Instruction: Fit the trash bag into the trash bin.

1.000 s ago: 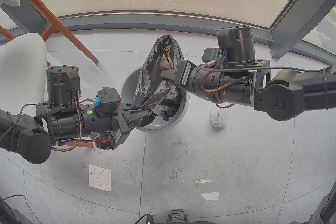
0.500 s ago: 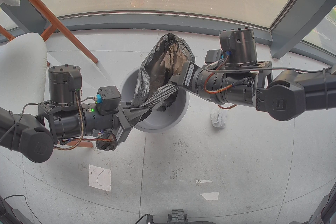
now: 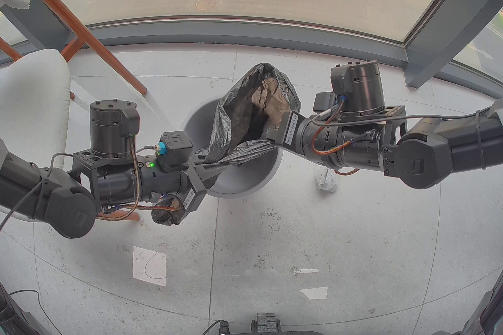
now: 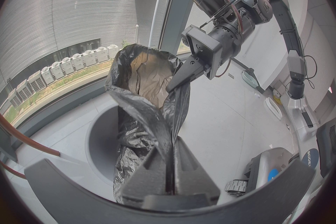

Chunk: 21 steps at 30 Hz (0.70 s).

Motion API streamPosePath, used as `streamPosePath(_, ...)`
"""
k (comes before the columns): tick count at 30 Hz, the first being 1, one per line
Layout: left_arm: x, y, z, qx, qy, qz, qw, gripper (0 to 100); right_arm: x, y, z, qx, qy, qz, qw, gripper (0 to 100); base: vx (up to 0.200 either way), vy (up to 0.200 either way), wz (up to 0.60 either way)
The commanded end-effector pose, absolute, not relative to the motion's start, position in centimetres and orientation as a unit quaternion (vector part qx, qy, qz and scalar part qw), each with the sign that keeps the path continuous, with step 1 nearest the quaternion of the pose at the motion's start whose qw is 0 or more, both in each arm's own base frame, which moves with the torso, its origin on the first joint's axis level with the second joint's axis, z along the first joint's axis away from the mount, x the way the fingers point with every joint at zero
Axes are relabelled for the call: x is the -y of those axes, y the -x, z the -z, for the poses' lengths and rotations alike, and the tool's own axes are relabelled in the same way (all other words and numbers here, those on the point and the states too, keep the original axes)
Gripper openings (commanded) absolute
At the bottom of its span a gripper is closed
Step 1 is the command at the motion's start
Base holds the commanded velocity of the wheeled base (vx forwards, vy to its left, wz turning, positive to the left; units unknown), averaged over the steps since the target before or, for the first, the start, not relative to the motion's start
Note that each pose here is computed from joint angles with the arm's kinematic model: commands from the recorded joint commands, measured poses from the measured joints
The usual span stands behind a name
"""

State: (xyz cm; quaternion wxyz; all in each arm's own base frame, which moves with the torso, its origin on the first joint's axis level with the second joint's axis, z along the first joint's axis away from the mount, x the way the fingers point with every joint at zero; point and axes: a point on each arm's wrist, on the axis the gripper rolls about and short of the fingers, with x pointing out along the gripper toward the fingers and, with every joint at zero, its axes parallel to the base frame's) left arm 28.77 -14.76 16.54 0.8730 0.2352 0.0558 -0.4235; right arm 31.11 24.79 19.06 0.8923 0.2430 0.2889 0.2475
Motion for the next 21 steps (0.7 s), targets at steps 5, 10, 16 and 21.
streamPosePath(5, 16.7, -29.0, -15.2, -0.078, -0.216, 0.447, 0.864, 100, -23.5, -31.4, -18.4, -0.298, -0.242, -0.229, 0.895, 0, 0.000, 0.000, 0.00)
streamPosePath(10, 17.3, -29.6, -13.7, -0.100, -0.216, 0.452, 0.860, 100, -23.2, -31.2, -18.4, -0.302, -0.246, -0.228, 0.892, 0, 0.000, 0.000, 0.00)
streamPosePath(16, 17.7, -30.6, -13.8, -0.103, -0.205, 0.436, 0.870, 100, -22.9, -30.9, -18.3, -0.305, -0.244, -0.228, 0.892, 0, 0.000, 0.000, 0.00)
streamPosePath(21, 17.9, -30.8, -13.4, -0.110, -0.200, 0.435, 0.871, 100, -22.9, -30.9, -18.5, -0.301, -0.245, -0.230, 0.892, 0, 0.000, 0.000, 0.00)
